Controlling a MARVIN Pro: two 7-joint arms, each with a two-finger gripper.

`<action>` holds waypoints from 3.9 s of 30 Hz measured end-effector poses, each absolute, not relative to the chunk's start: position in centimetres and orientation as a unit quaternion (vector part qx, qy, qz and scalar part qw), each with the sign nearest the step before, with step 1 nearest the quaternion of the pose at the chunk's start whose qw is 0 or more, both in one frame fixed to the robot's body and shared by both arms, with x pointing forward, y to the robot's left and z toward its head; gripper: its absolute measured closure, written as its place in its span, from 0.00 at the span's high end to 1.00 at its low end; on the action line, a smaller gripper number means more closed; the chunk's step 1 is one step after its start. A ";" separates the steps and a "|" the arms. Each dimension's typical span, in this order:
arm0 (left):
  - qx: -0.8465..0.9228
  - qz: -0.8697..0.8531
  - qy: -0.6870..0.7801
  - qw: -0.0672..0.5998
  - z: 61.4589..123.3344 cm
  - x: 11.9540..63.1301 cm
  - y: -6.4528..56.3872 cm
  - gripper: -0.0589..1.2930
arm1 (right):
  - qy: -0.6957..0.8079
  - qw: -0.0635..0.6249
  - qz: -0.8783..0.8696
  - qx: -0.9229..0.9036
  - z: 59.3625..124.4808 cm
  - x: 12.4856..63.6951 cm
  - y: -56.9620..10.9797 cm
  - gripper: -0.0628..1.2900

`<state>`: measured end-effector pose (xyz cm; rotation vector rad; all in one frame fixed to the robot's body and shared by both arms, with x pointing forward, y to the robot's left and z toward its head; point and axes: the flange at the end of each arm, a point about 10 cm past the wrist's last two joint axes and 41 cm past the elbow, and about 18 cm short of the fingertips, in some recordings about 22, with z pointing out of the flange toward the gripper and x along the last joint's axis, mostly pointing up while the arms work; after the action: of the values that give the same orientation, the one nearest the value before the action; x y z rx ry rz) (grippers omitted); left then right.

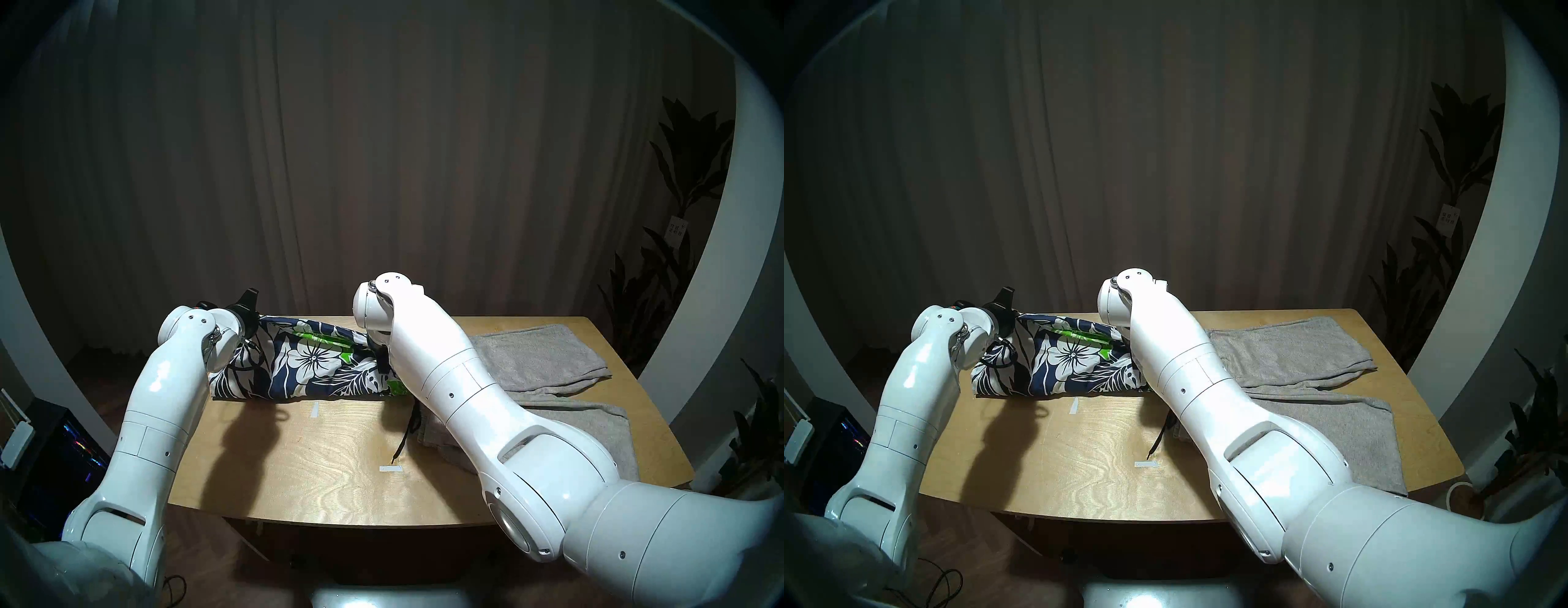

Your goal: Fold pants twice and stack them

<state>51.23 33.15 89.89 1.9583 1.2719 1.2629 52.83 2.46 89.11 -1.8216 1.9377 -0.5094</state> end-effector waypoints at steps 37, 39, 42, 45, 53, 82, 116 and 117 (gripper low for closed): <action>0.734 0.429 0.484 0.209 88.2 57.4 31.6 0.02 | 0.716 0.193 -0.203 -0.639 87.8 54.8 2.4 0.02; 0.735 0.427 0.485 0.207 88.1 57.7 31.6 0.02 | 0.716 0.192 -0.204 -0.639 87.8 54.8 2.5 0.02; 0.736 0.424 0.487 0.203 88.0 58.1 31.5 0.02 | 0.717 0.191 -0.205 -0.639 87.6 54.9 2.6 0.02; 0.737 0.421 0.489 0.200 87.9 58.4 31.5 0.02 | 0.717 0.190 -0.206 -0.638 87.5 55.0 2.7 0.02; 0.739 0.417 0.494 0.190 87.7 59.1 31.8 0.02 | 0.718 0.190 -0.211 -0.636 87.5 55.2 2.8 0.02; 0.738 0.425 0.493 0.177 88.8 61.6 31.9 0.96 | 0.707 0.223 -0.250 -0.623 90.2 57.0 3.0 0.97; 0.792 0.423 0.429 0.101 89.0 63.0 30.5 0.96 | 0.690 0.251 -0.276 -0.620 92.4 59.1 1.9 0.97; 0.792 0.426 0.425 0.100 89.3 63.1 30.5 0.96 | 0.690 0.253 -0.276 -0.620 92.5 59.2 1.9 0.97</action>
<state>63.14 30.49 89.29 2.3421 1.2577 1.2601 59.20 1.95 92.52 -1.6856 1.8752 -0.7511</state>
